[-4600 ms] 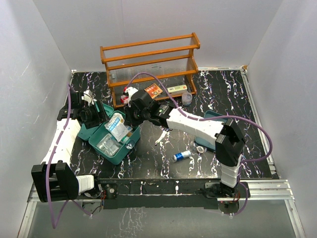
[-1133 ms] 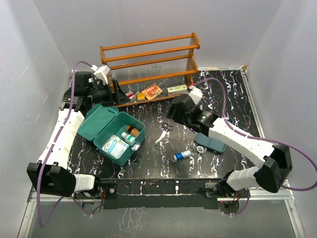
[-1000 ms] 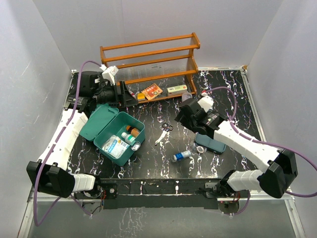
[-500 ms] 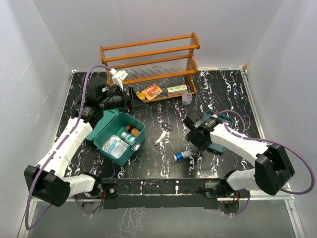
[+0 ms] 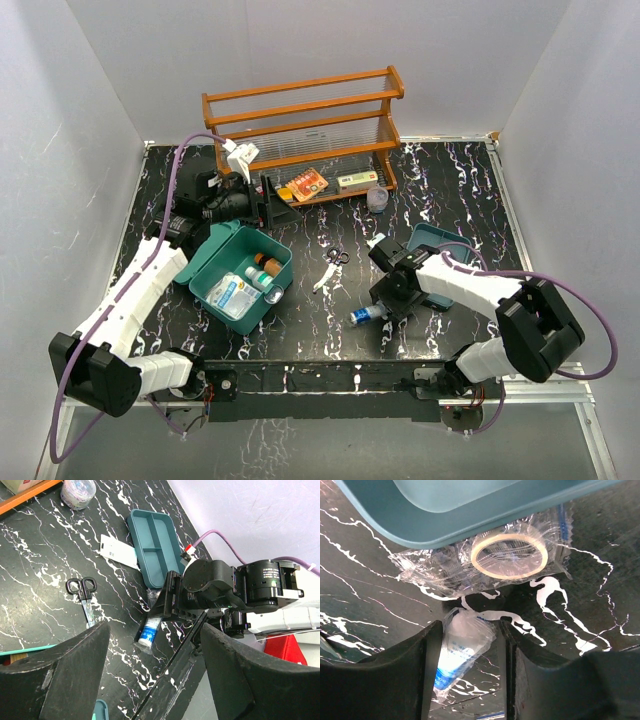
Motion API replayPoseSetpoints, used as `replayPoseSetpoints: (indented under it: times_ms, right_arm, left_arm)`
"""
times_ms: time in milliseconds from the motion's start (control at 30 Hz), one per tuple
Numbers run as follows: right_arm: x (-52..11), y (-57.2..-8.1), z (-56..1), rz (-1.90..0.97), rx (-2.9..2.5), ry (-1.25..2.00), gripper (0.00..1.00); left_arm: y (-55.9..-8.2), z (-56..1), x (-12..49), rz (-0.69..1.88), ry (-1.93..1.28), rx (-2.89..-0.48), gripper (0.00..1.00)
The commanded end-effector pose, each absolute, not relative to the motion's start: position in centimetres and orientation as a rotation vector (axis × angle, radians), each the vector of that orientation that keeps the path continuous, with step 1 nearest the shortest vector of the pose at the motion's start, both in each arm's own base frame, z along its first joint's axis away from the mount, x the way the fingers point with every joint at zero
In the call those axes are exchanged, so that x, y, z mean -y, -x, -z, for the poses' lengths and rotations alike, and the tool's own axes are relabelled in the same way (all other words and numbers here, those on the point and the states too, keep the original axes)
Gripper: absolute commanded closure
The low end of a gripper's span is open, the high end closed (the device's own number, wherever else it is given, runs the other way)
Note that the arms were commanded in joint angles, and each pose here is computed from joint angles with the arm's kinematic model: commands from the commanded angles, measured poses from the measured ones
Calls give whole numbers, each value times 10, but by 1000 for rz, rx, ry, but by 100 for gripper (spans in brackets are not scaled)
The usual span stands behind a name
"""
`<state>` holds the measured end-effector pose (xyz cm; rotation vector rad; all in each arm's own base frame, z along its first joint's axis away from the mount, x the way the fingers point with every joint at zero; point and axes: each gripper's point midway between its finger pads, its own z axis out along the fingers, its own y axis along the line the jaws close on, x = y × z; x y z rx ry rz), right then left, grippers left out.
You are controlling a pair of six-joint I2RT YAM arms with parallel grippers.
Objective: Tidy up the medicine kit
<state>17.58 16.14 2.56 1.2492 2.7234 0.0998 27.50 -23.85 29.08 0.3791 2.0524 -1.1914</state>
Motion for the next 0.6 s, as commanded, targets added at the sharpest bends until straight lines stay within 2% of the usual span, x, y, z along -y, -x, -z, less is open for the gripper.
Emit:
replayPoseSetpoints:
  times_ms: [0,100,233,567]
  right_arm:
    - [-168,-179,-22,-141,-2726,-1293,59]
    - [-171,-183,-20,-173,-2725,-1261,71]
    - [-178,-197,-28,-261,-2703,-1161,77]
    - [-227,-287,-170,-718,-2326,-582,79]
  left_arm:
    - [-265,-300,238,1194,-386,-2023,29]
    - [-260,-300,240,1217,-412,-2019,30]
    - [-254,-296,246,1265,-442,-2042,30]
    - [-247,-283,274,1389,-436,-2106,27]
